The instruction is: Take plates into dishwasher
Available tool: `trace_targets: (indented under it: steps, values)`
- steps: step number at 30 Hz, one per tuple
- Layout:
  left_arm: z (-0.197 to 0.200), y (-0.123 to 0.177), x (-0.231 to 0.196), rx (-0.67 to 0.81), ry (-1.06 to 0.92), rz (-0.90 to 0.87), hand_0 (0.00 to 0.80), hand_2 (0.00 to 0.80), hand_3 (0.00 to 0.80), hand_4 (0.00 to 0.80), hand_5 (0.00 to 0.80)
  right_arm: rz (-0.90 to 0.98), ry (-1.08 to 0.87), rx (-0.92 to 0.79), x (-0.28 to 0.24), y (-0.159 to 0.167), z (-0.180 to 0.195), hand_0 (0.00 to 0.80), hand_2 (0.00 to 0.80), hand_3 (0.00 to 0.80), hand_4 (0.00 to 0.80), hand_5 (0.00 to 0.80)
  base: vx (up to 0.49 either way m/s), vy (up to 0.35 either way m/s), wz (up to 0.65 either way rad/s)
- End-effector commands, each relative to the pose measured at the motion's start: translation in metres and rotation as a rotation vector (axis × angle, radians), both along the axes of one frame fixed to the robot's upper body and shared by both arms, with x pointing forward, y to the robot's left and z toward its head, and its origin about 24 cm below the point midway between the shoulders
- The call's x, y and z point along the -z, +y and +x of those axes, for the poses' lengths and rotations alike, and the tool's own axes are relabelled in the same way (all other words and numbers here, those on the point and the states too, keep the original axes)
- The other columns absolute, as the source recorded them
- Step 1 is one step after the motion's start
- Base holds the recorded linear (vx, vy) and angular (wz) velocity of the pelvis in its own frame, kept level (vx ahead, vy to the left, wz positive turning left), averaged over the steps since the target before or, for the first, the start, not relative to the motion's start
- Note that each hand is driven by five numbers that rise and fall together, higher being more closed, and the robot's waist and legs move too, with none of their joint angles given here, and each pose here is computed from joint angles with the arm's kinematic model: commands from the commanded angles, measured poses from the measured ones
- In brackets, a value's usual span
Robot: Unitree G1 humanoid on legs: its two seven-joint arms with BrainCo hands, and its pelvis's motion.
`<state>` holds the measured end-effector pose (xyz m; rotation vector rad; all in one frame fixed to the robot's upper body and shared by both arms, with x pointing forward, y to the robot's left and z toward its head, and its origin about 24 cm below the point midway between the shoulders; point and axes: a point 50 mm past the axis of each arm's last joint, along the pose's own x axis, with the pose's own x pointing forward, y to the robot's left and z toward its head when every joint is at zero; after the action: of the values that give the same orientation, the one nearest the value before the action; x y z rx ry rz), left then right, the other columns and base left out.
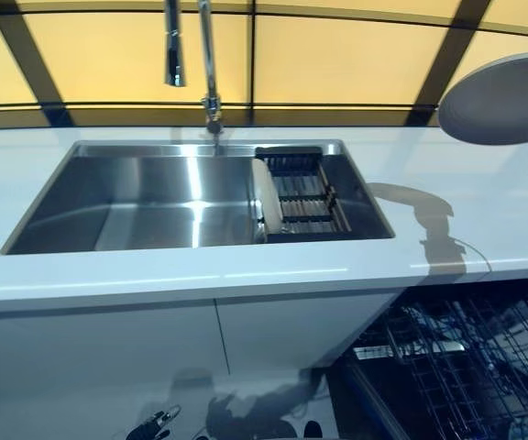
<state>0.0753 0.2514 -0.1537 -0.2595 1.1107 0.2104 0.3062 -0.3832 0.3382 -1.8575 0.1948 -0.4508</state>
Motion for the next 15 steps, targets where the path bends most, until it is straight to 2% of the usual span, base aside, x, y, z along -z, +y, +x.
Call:
trace_targets:
  steps: [1,5,15]
  values:
    - [0.015,0.018,-0.007,0.032,-0.022,0.081,0.0,0.0,0.0,0.0,0.0,0.15,-0.112,0.096,-0.034,-0.019,-0.025,0.8,0.8,0.8,0.8,0.8,0.008,0.001,-0.22]
    - [0.017,0.016,-0.006,0.034,-0.015,0.087,0.0,0.0,0.0,0.0,0.0,0.23,-0.1,0.153,-0.036,-0.031,-0.036,0.8,0.8,0.8,0.8,0.8,0.01,-0.002,-0.21]
    - [0.02,0.017,-0.006,0.03,0.004,0.098,0.0,0.0,0.0,0.0,0.0,0.279,-0.012,0.291,-0.033,-0.056,-0.067,0.8,0.8,0.8,0.8,0.8,0.014,-0.019,-0.21]
